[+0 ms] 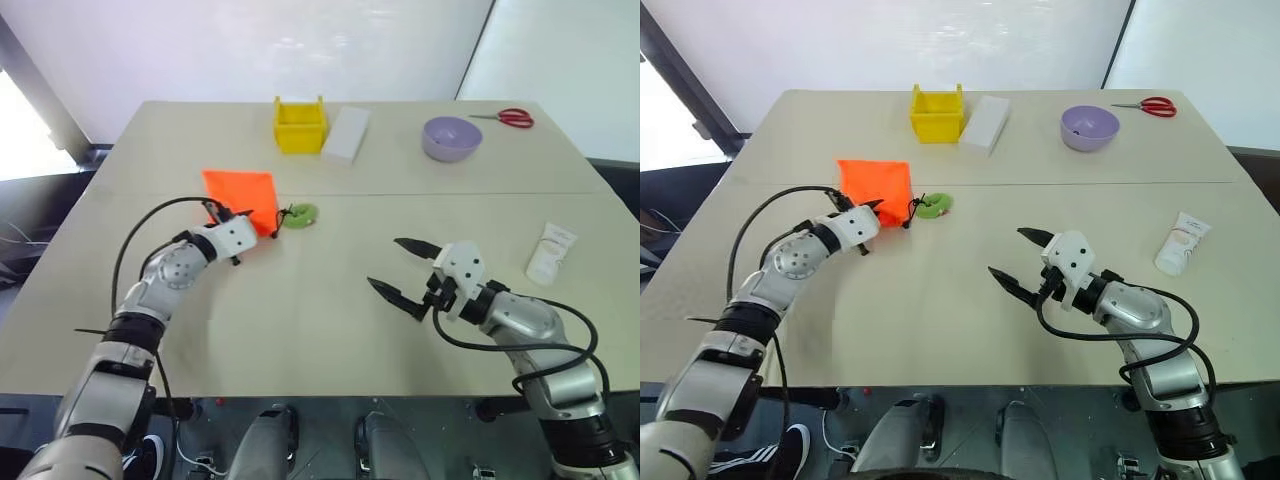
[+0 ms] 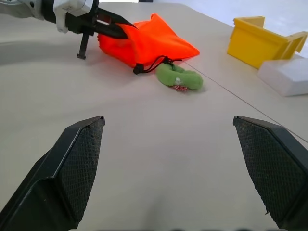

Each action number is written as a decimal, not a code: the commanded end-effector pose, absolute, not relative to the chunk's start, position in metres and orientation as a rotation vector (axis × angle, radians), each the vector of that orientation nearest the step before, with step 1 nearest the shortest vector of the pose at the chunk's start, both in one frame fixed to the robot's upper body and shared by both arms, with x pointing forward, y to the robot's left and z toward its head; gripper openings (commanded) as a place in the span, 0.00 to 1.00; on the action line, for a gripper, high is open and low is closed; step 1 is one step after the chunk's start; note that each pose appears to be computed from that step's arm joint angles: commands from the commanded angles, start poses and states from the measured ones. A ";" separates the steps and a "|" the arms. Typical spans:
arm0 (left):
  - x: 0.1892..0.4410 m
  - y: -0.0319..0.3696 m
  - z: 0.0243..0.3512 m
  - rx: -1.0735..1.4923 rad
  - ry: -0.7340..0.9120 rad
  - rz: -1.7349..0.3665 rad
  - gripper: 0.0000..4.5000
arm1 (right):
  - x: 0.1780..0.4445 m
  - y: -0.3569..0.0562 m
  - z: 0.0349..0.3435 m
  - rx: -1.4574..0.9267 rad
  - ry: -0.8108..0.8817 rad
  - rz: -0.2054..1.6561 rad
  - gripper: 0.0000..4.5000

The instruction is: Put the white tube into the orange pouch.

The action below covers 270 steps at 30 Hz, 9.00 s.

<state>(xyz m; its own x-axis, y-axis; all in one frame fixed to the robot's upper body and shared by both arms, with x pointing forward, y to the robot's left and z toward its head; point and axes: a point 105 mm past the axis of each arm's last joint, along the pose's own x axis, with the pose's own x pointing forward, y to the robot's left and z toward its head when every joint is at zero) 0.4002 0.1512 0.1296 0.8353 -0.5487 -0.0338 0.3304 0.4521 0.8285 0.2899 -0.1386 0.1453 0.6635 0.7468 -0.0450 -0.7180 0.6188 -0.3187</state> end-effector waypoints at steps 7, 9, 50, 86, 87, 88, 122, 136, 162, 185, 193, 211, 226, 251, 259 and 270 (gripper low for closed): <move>0.385 0.129 0.150 0.945 -0.312 -0.611 0.01 | 0.292 -0.148 0.155 -0.358 -0.133 0.811 1.00; 0.384 0.133 0.154 0.939 -0.304 -0.598 0.01 | 0.291 -0.148 0.155 -0.360 -0.133 0.814 1.00; 0.327 0.111 0.207 0.586 -0.313 -0.889 0.01 | 0.294 -0.153 0.149 -0.388 -0.125 0.818 1.00; 0.346 0.122 0.152 0.818 -0.267 -0.773 0.01 | 0.289 -0.262 0.148 -0.412 0.076 0.304 1.00; 0.347 0.121 0.152 0.824 -0.273 -0.779 0.01 | 0.287 -0.263 0.148 -0.414 0.091 0.290 1.00; 0.348 0.119 0.152 0.804 -0.277 -0.775 0.01 | 0.287 -0.267 0.149 -0.409 0.105 0.249 1.00; 0.345 0.110 0.151 0.802 -0.306 -0.766 0.01 | 0.340 -0.368 0.138 0.148 0.587 -0.409 1.00; 0.343 0.110 0.153 0.809 -0.311 -0.769 0.00 | 0.335 -0.366 0.118 0.160 0.616 -0.416 0.38; 0.348 0.102 0.158 0.817 -0.290 -0.823 0.00 | 0.231 -0.093 0.138 -0.139 0.461 1.032 0.38; 0.325 0.087 0.159 0.842 -0.230 -0.971 0.00 | 0.295 -0.037 0.124 -0.167 0.438 0.985 0.38; 0.316 0.081 0.153 0.855 -0.213 -1.042 0.00 | 0.319 -0.018 0.127 -0.128 0.473 0.888 0.38; 0.326 0.087 0.155 0.833 -0.206 -0.948 0.00 | 0.335 -0.009 0.129 -0.097 0.517 0.790 0.38; 0.327 0.073 0.155 0.877 -0.274 -1.005 0.00 | 0.352 0.014 0.149 0.021 0.439 0.818 0.38; 0.332 0.071 0.172 0.867 -0.357 -0.956 0.00 | 0.380 0.014 0.127 -0.198 0.394 0.687 0.38; 0.334 0.074 0.167 0.872 -0.332 -0.934 0.00 | 0.368 0.017 0.132 -0.158 0.394 0.750 0.99; 0.341 0.085 0.156 0.899 -0.295 -0.890 0.00 | 0.333 0.001 0.153 -0.158 0.364 0.896 0.99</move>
